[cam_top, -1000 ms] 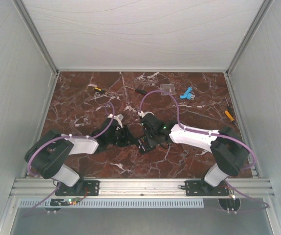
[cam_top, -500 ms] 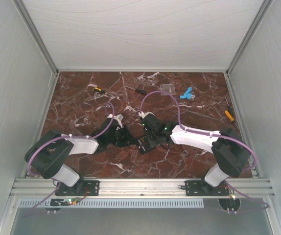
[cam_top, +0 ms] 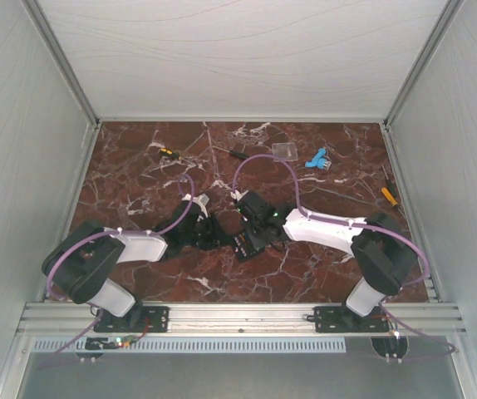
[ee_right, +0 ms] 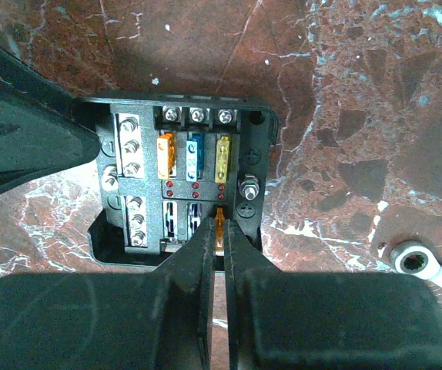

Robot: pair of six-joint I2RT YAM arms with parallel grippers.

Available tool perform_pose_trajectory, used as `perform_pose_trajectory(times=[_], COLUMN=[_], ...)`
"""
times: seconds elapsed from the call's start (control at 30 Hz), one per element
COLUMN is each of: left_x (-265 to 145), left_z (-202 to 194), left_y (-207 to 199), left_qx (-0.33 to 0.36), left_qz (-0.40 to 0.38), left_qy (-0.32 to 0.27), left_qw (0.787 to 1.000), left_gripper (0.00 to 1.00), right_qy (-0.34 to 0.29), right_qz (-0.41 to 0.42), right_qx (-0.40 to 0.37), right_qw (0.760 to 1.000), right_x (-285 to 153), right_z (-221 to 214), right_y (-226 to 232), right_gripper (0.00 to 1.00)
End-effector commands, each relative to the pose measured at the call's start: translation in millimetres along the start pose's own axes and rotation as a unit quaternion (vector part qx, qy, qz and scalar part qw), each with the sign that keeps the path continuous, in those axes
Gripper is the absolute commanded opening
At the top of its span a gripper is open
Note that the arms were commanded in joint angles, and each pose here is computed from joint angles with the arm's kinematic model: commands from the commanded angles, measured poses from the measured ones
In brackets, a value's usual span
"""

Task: Snap on the fuse box
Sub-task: Install the fuse at the fuse box base.

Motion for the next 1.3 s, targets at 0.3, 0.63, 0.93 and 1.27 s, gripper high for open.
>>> perform_pose_trajectory(times=[0.3, 0.63, 0.93, 1.27], left_x=[1.2, -2.0, -1.0, -10.7], left_z=[7.0, 19.1, 27.6, 23.4], left_y=[-12.1, -17.6, -23.5, -23.1], left_qx=[0.008, 0.025, 0.056, 0.056], left_qz=[-0.018, -0.019, -0.037, -0.015], left_qy=[-0.012, -0.011, 0.014, 0.039], left_qw=[1.0, 0.999, 0.998, 0.998], left_gripper=[0.3, 0.31, 0.33, 0.46], right_qy=[0.098, -0.003, -0.01, 0.043], right_qz=[0.024, 0.042, 0.034, 0.023], right_qx=[-0.019, 0.03, 0.09, 0.062], right_qw=[0.995, 0.999, 0.995, 0.997], right_x=[-1.5, -39.2, -70.2, -49.3], right_z=[-31.7, 16.3, 24.2, 30.7], right_y=[-1.6, 1.2, -17.9, -18.3], right_gripper=[0.11, 0.44, 0.38, 0.26])
Point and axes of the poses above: each gripper's point midway between its finger pads, its own x axis out along the fingers, its own y axis along the line the jaws close on, z = x × y, the point moved 9 cm from there along -x, back along the fingers, and after that the axes turned 10 degrees about -x, right-handed, at the moved point
